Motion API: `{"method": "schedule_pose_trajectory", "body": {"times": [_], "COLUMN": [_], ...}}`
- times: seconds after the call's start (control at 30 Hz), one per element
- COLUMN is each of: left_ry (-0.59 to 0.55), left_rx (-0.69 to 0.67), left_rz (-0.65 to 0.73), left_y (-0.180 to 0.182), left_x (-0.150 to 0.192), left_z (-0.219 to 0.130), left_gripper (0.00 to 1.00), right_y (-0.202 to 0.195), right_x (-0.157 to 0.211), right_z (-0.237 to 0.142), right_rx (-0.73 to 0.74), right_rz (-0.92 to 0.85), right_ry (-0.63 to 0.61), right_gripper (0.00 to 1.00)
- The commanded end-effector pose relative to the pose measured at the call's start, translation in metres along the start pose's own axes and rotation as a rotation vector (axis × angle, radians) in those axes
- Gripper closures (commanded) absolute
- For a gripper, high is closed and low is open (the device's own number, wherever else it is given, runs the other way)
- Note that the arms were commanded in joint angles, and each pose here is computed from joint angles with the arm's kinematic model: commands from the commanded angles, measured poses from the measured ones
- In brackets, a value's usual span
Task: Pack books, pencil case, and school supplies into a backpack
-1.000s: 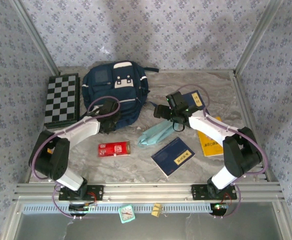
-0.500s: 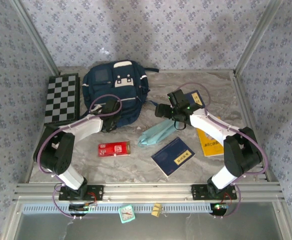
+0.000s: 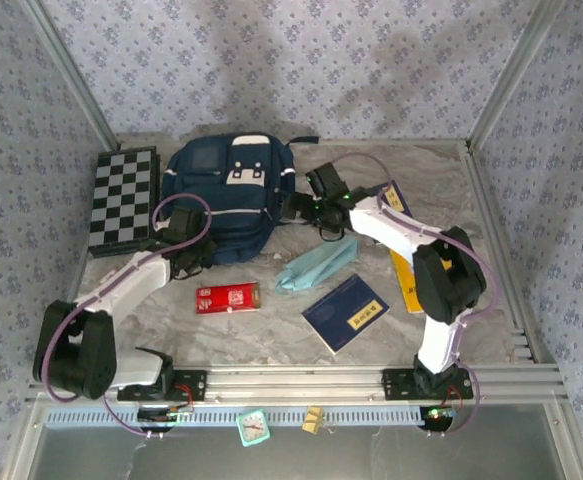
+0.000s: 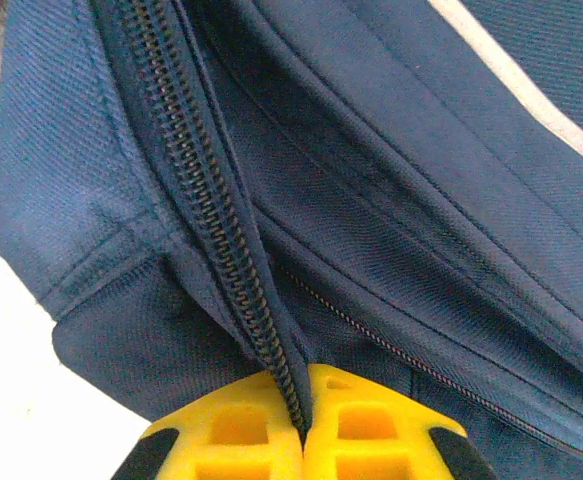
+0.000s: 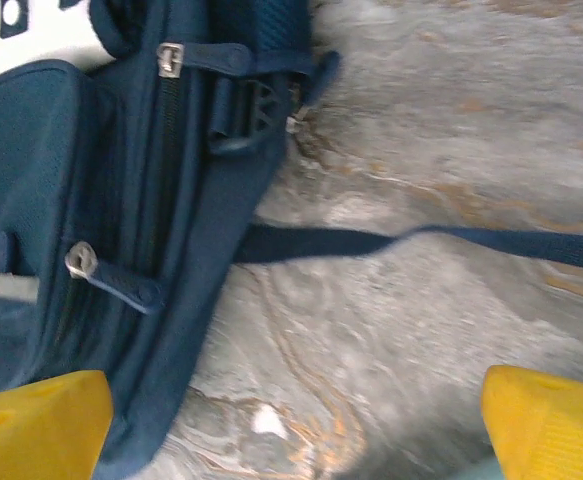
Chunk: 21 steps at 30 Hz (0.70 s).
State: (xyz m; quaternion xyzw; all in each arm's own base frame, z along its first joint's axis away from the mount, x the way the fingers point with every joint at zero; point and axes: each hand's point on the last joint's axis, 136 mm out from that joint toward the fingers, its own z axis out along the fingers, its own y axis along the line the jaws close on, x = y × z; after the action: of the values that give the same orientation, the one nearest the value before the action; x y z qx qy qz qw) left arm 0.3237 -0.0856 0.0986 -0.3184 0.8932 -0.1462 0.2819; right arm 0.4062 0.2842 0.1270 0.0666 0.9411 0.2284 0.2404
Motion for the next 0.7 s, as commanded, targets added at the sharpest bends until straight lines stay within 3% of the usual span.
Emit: {"method": "schedule_pose_trajectory", "body": {"times": [0.0, 0.23, 0.5, 0.57, 0.67], "left_ry": [0.024, 0.041, 0.060, 0.059, 0.063], "left_rx": [0.104, 0.092, 0.093, 0.093, 0.092], "left_rz": [0.086, 0.131, 0.160, 0.161, 0.180], "left_y": [-0.023, -0.025, -0.027, -0.027, -0.028], "left_x": [-0.001, -0.001, 0.001, 0.001, 0.001], "left_z": [-0.014, -0.014, -0.012, -0.011, -0.011], "left_gripper": [1.00, 1.00, 1.00, 1.00, 1.00], "right_y": [0.016, 0.043, 0.067, 0.065, 0.065], "right_x": [-0.012, -0.038, -0.036, -0.033, -0.031], "right_z": [0.019, 0.052, 0.093, 0.104, 0.110], "right_rx": [-0.032, -0.036, -0.040, -0.024, -0.012], "right_rz": [0.053, 0.018, -0.062, -0.067, -0.079], "right_ry": [0.007, -0.022, 0.030, 0.043, 0.060], "right_gripper": [0.06, 0.14, 0.22, 0.26, 0.43]}}
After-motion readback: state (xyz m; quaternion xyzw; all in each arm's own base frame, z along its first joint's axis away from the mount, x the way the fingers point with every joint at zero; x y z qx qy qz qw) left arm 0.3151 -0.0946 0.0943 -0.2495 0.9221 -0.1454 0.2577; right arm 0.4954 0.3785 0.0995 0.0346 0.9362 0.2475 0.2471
